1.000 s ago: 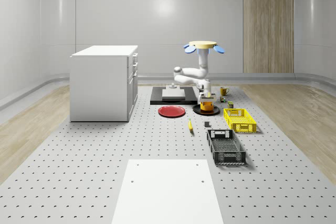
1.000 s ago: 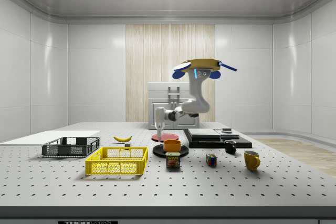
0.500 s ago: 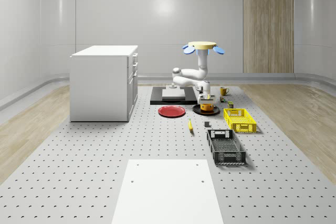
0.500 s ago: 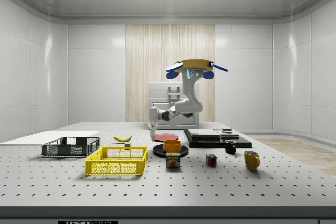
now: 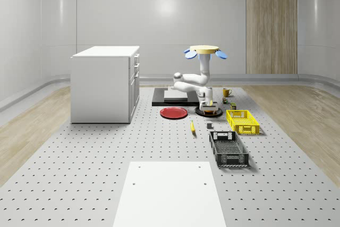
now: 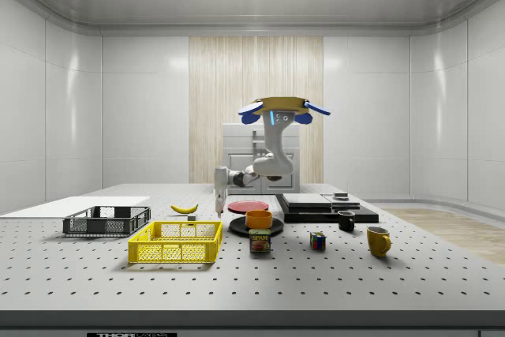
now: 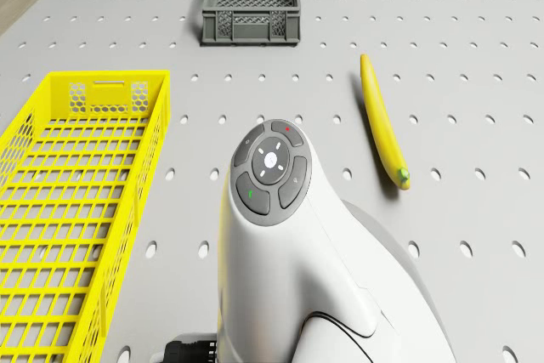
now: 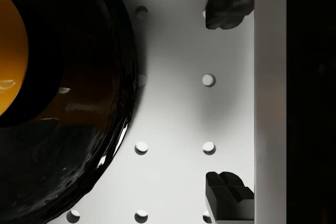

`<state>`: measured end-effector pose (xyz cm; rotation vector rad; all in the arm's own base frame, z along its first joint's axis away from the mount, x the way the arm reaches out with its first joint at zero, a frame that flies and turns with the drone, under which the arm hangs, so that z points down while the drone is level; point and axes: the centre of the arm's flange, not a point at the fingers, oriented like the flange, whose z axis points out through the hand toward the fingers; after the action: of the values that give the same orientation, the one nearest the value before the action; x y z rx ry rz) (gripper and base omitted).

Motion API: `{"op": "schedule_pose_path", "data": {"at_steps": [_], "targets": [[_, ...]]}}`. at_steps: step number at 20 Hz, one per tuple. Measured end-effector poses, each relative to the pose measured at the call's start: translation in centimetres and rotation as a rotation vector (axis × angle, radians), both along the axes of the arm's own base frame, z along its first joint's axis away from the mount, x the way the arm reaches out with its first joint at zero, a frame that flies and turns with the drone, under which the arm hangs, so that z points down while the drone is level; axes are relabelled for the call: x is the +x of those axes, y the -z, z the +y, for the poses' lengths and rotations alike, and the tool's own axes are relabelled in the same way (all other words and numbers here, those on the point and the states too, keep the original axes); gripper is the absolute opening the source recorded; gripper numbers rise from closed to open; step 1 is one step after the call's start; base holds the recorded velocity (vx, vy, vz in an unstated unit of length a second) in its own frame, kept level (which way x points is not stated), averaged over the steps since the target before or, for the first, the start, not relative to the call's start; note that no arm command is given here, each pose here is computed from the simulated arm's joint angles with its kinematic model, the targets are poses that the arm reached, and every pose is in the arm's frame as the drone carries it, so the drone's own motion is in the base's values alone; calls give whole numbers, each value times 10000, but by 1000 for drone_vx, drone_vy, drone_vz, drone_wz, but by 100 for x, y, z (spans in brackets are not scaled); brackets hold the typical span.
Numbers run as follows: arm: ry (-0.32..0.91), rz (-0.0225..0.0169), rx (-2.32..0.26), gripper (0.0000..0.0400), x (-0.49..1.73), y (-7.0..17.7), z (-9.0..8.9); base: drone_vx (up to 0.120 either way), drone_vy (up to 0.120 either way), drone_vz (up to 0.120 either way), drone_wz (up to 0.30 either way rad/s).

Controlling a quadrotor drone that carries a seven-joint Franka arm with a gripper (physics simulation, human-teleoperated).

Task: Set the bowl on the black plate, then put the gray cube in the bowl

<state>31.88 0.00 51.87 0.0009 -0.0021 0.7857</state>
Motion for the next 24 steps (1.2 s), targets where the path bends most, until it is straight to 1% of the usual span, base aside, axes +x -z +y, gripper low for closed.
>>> {"op": "schedule_pose_path", "data": {"at_steps": [2, 3, 7, 24], "targets": [[0, 0, 0, 400, 0, 0, 0, 120, 0, -100, 0], [0, 0, 0, 400, 0, 0, 0, 120, 0, 0, 0], [0, 0, 0, 400, 0, 0, 0, 120, -110, 0, 0], [0, 0, 0, 400, 0, 0, 0, 120, 0, 0, 0]]}}
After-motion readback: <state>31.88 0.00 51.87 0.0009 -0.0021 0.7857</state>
